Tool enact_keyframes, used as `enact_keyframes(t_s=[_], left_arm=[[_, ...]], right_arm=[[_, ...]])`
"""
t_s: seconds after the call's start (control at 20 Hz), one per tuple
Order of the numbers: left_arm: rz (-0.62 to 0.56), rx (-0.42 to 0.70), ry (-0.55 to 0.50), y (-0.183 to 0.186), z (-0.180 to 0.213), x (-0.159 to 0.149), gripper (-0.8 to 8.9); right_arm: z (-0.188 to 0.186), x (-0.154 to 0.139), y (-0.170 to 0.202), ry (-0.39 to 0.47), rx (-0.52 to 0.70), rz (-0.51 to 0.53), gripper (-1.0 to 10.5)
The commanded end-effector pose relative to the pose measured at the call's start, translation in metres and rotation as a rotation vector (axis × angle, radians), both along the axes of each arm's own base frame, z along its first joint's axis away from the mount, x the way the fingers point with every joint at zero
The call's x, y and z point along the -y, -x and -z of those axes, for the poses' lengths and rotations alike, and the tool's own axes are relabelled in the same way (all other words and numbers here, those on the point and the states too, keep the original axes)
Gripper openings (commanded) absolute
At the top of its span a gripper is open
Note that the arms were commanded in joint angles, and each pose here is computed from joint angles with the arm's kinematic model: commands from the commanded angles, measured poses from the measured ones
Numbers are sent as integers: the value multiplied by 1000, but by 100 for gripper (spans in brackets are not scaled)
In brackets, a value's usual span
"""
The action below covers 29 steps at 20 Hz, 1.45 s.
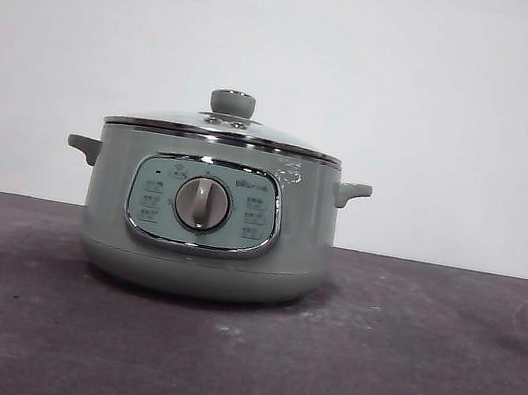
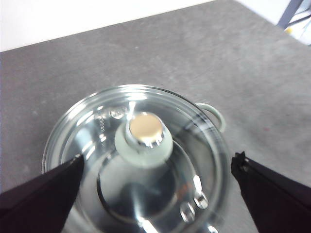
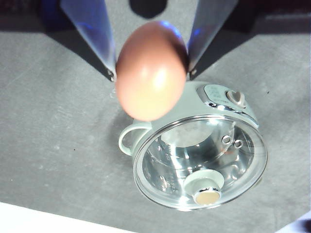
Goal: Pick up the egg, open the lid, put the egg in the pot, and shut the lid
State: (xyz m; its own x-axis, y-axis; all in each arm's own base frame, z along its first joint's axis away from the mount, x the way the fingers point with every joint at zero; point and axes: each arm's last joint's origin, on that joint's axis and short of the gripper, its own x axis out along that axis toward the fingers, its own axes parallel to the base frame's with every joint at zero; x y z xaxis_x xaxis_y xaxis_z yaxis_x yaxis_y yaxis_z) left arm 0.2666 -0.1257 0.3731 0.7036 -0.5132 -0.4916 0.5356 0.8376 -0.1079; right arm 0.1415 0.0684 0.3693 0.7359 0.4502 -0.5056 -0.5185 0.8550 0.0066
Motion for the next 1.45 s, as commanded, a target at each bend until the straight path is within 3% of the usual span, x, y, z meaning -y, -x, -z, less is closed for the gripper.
enact_keyframes(t_s=[0.05,0.45,0.7,0.75,0.85,1.05,1.2,1.4,1.45], left_arm=[[-1,-7,-52,-24,11,19,656],[-15,-80,-125,-70,68,52,656],[-21,-56,-110,-76,71,55,654],[-23,-56,-112,-76,71,55,605],[-22,-72,-121,-75,73,54,395],[-15,-84,-122,-75,74,54,366],[-14,-87,-122,-74,74,54,140],[-16,-94,-117,-74,74,54,-13],[-16,-94,-117,-74,74,54,-8]], right_arm=[[1,1,1,3,-7,4,-17],[2,1,2,5,-16,2,-17],[2,1,2,6,-16,2,-16],[2,1,2,6,-16,2,-16],[2,1,2,6,-16,2,-16],[1,1,2,6,-14,2,-16],[1,1,2,6,-14,2,-16],[1,1,2,6,-14,2,-16],[1,1,2,6,-14,2,-16]])
